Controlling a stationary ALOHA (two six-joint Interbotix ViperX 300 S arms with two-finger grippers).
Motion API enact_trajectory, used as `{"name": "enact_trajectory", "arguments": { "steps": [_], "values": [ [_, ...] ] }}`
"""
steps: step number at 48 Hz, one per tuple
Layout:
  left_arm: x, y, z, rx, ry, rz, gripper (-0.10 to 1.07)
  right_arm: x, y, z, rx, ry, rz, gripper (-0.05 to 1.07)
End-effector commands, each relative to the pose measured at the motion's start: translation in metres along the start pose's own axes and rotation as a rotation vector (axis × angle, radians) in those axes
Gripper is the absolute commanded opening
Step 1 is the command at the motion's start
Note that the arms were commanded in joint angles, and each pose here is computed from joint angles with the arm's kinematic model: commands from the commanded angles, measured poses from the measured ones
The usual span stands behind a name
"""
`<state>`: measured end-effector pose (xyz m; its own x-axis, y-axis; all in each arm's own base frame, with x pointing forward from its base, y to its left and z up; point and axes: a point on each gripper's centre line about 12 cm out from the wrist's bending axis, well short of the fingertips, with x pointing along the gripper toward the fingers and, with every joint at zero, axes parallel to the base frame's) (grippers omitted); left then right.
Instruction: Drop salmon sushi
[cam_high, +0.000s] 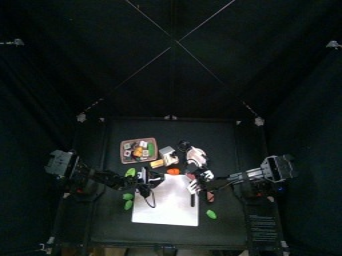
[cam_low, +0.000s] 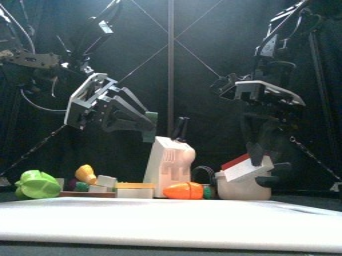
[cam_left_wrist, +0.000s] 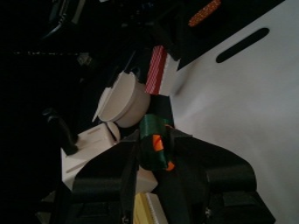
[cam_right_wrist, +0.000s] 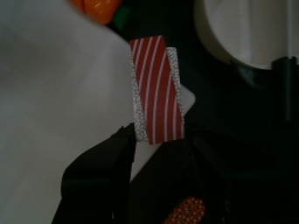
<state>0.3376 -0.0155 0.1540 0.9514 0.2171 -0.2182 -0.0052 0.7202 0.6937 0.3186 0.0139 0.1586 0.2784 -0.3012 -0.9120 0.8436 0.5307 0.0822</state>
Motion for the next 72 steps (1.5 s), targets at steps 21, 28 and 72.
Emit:
{"name": "enact_trajectory", "arguments": {
  "steps": [21, 28, 72],
  "values": [
    [-0.020, 0.035, 0.002, -0.139, 0.011, 0.199, 0.71, 0.012, 0.017, -0.025, 0.239, -0.059, -0.022, 0.39],
    [-0.027, 0.042, 0.000, -0.188, 0.032, 0.236, 0.71, 0.016, 0.025, -0.033, 0.298, -0.077, -0.044, 0.40],
    [-0.033, 0.042, -0.007, -0.199, 0.054, 0.239, 0.71, 0.029, 0.128, -0.034, 0.273, -0.133, 0.135, 0.41]
  ]
}}
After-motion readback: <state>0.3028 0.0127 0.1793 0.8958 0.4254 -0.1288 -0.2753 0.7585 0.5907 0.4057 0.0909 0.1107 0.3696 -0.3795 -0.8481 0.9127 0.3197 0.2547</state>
